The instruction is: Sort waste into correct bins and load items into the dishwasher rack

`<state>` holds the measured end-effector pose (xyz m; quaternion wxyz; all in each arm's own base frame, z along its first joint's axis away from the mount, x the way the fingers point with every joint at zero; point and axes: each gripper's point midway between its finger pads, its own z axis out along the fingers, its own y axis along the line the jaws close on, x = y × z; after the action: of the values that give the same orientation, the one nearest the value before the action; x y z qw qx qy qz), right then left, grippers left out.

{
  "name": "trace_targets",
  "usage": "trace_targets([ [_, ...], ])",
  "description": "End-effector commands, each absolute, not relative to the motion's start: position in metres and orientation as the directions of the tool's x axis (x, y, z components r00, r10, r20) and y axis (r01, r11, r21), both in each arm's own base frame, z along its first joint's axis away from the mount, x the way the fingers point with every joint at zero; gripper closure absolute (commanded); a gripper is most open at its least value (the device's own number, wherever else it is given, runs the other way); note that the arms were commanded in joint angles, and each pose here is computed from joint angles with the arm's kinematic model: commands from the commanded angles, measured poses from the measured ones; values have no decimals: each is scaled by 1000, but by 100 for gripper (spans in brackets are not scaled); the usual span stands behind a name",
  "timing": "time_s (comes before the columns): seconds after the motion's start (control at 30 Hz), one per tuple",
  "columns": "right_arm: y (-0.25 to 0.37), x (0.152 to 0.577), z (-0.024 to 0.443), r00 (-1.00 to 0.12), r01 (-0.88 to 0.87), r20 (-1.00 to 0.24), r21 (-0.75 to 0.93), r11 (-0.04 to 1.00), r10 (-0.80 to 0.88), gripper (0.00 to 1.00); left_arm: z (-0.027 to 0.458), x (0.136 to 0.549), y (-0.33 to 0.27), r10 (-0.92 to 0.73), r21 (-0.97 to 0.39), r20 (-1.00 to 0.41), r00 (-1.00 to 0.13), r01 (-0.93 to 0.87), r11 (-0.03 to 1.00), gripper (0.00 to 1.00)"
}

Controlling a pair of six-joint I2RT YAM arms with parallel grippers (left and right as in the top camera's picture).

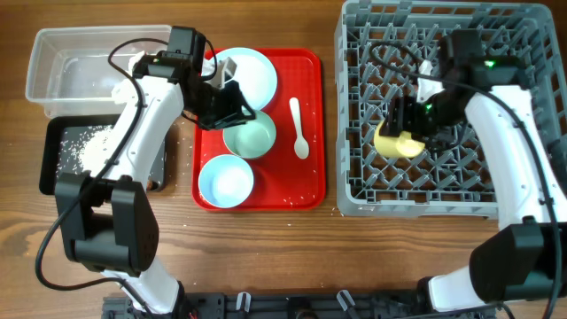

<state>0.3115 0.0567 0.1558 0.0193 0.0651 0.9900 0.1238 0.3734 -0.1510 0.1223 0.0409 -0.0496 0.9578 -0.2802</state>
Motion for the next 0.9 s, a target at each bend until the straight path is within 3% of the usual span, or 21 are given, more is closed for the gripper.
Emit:
trace_targets([
  [0.0,49,314,159,-986,144,-75,86,986,150,38,118,384,-112,-134,-329,-155,-979,-77,941,75],
  [0.13,69,313,135,-995,102,5,64,993,102,38,115,385,-99,-141,-257,-170,-975,-94,962,76],
  [0.27,79,319,104,-994,74,80,60,995,70,33,114,386,-97,-142,-246,-174,-974,-97,964,61],
  [0.33,80,320,94,-993,67,104,62,996,61,20,114,386,-97,-142,-246,-174,-974,-96,964,52],
  [0.4,83,328,91,-995,67,80,77,995,61,6,114,386,-97,-142,-246,-175,-974,-96,964,51],
  [0.47,88,336,96,-997,66,52,105,992,61,1,114,386,-97,-142,-247,-174,-974,-96,964,50],
  [0.6,107,372,159,-994,-11,-106,197,980,10,1,118,388,-96,-174,-255,-176,-969,-126,959,49],
  [0.7,150,396,199,-962,-116,-270,243,963,-48,3,152,400,-86,-230,-284,-247,-941,-157,946,50],
  [0.8,216,407,183,-945,-164,-319,287,944,-67,13,199,406,-50,-355,-296,-359,-863,-256,920,46],
  [0.87,248,405,154,-954,-184,-283,290,939,-99,17,211,404,-30,-399,-299,-386,-832,-296,907,44],
])
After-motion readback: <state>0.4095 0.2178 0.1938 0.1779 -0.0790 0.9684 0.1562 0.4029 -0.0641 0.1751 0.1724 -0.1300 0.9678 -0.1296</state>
